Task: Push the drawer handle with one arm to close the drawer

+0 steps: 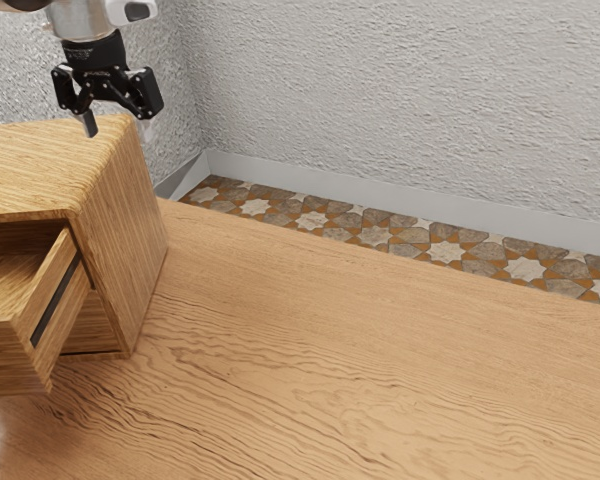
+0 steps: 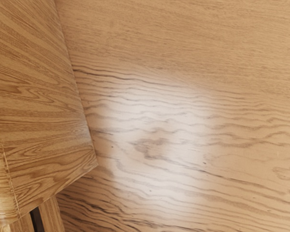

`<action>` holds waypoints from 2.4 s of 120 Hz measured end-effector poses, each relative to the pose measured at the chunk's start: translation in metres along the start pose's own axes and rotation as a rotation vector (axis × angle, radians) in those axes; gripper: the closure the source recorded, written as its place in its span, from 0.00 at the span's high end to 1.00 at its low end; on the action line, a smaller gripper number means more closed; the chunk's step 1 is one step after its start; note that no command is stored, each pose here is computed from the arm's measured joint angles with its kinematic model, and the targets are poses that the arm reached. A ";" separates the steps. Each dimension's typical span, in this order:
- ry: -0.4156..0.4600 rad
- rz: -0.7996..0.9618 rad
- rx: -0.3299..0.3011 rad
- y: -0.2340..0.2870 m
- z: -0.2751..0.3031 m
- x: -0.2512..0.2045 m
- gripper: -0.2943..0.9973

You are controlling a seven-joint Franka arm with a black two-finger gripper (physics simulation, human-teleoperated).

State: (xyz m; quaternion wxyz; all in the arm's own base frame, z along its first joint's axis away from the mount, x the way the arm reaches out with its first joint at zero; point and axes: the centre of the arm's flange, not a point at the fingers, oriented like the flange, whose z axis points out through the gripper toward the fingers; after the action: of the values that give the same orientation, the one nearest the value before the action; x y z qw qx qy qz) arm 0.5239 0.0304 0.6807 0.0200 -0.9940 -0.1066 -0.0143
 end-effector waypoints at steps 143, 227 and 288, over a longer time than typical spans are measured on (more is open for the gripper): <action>-0.049 -0.290 -0.007 -0.090 0.051 -0.282 0.77; -0.065 -0.477 0.069 -0.158 0.155 -0.334 0.44; 0.002 -0.408 0.105 -0.167 0.160 -0.310 0.19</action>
State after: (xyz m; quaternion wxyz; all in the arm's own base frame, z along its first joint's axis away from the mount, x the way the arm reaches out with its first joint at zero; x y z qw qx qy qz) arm 0.1897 0.1351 0.5165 0.0685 -0.9494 -0.3063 -0.0134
